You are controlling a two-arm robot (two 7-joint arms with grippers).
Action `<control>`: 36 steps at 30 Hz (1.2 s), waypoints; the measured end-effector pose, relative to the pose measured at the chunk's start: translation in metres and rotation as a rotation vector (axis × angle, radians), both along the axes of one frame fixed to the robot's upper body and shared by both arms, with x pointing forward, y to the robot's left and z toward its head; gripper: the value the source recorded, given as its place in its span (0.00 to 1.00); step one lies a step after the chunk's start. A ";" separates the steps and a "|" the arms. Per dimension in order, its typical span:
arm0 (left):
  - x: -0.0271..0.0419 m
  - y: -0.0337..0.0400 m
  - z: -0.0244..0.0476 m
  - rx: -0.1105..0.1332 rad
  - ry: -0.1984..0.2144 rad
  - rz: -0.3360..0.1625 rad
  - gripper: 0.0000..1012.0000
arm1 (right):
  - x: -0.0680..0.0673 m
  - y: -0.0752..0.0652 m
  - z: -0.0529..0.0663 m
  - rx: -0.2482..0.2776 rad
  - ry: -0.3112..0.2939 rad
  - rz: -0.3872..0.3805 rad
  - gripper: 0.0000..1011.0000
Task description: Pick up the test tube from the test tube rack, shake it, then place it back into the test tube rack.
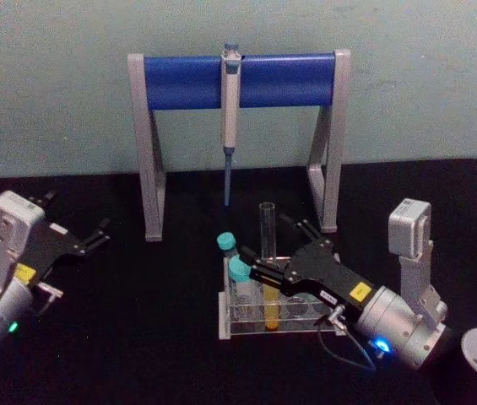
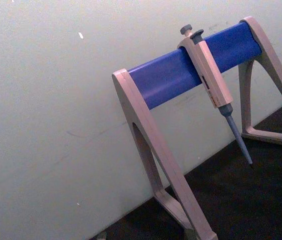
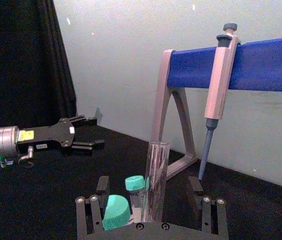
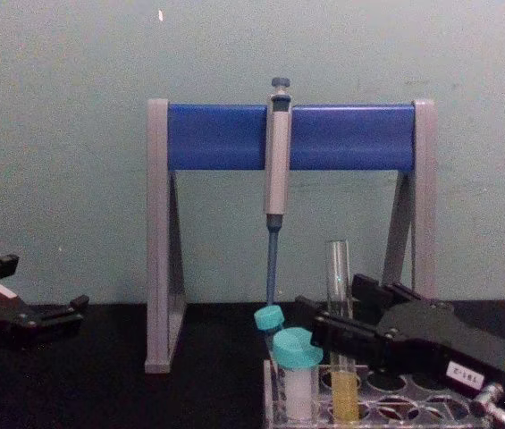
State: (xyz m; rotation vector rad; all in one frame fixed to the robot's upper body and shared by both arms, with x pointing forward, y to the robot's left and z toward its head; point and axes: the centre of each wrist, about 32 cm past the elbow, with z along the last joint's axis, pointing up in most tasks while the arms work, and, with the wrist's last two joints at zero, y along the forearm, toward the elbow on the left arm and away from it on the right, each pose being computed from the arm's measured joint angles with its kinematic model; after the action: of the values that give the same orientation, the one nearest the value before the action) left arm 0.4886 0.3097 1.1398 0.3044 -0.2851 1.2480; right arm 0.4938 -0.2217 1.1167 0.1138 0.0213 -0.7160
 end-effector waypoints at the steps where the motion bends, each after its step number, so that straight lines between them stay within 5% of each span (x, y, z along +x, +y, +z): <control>1: 0.0000 0.0000 0.0000 0.000 0.000 0.000 0.99 | 0.000 0.000 0.000 0.000 0.000 0.001 0.99; 6: 0.0000 0.0000 0.0000 0.000 0.000 0.000 0.99 | 0.002 -0.001 0.006 0.005 -0.023 0.009 0.99; 12: 0.0000 0.0000 0.0000 0.000 0.000 0.000 0.99 | 0.004 -0.005 0.026 0.023 -0.113 0.005 0.99; 19: 0.0000 0.0000 0.0000 0.000 0.000 0.000 0.99 | 0.000 -0.017 0.049 0.048 -0.225 -0.102 0.99; 29: 0.0000 0.0000 0.0000 0.000 0.000 0.000 0.99 | -0.013 -0.032 0.046 -0.046 -0.277 -0.406 0.99; 36: 0.0000 0.0000 0.0000 0.000 0.000 0.000 0.99 | -0.020 -0.033 0.030 -0.146 -0.195 -0.525 0.99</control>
State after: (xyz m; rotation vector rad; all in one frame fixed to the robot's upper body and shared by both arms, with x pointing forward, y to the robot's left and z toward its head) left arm 0.4886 0.3097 1.1398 0.3044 -0.2850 1.2480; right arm 0.4739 -0.2546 1.1464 0.0475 -0.2558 -1.2247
